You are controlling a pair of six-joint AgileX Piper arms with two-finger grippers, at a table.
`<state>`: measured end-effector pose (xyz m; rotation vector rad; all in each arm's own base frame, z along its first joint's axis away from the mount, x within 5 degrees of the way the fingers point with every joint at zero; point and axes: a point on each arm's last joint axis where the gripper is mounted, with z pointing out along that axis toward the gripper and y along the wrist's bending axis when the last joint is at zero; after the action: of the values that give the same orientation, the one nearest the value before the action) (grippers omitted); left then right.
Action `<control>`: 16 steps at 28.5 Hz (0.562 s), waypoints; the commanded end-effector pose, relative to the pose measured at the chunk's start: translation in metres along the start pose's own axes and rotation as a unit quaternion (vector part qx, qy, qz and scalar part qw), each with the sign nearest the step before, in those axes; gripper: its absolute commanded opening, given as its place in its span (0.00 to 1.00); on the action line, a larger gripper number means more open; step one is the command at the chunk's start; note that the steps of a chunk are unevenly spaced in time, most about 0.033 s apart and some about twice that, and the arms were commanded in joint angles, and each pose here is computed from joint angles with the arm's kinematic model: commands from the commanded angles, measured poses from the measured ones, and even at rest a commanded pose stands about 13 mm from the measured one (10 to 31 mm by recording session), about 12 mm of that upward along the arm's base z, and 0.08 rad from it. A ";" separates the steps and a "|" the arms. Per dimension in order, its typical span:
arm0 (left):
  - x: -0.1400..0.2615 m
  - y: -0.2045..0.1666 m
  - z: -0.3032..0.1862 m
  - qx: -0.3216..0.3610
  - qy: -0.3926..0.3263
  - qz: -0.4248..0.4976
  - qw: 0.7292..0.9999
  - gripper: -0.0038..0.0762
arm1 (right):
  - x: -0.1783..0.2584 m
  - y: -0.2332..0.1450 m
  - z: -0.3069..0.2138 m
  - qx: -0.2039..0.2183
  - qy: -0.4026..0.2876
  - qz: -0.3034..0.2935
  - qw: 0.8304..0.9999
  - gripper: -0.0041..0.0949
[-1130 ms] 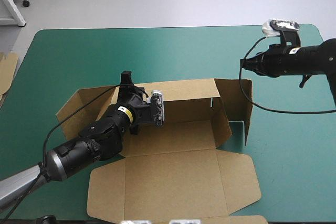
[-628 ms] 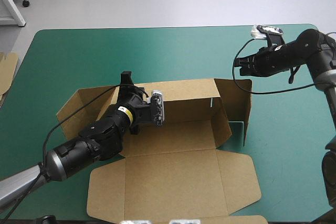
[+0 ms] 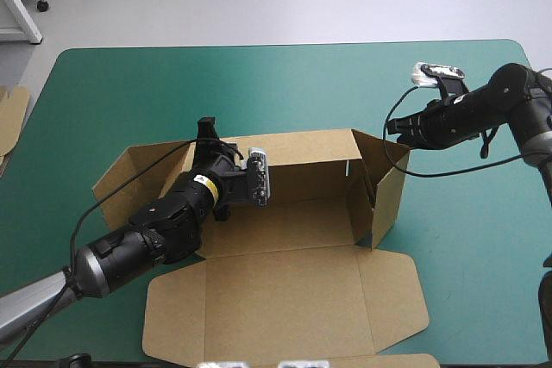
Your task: Fold the box
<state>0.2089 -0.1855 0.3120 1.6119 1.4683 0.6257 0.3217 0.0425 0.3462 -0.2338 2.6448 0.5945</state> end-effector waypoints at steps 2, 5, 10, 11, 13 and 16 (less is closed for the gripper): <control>-0.001 -0.006 0.000 0.028 0.000 -0.046 0.999 0.03 | 0.010 0.013 -0.018 -0.020 -0.049 -0.020 0.998 0.01; -0.001 -0.006 0.000 0.028 0.000 -0.046 0.999 0.03 | 0.022 0.012 -0.012 -0.021 -0.052 -0.024 0.998 0.01; -0.001 -0.006 0.000 0.028 0.000 -0.046 0.999 0.03 | 0.035 0.017 -0.009 -0.051 -0.079 -0.049 0.994 0.01; -0.001 -0.006 0.000 0.028 0.000 -0.046 0.999 0.03 | 0.037 0.018 -0.009 -0.055 -0.086 -0.056 0.993 0.01; -0.001 -0.006 0.000 0.028 -0.001 -0.046 0.999 0.03 | 0.042 0.018 -0.008 -0.055 -0.099 -0.067 0.991 0.01; -0.002 -0.006 0.000 0.028 -0.003 -0.048 0.998 0.03 | 0.050 0.018 -0.006 -0.055 -0.113 -0.076 0.989 0.01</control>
<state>0.2089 -0.1857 0.3120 1.6111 1.4675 0.6235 0.2781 0.0502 0.3188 -0.3656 2.4821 0.6691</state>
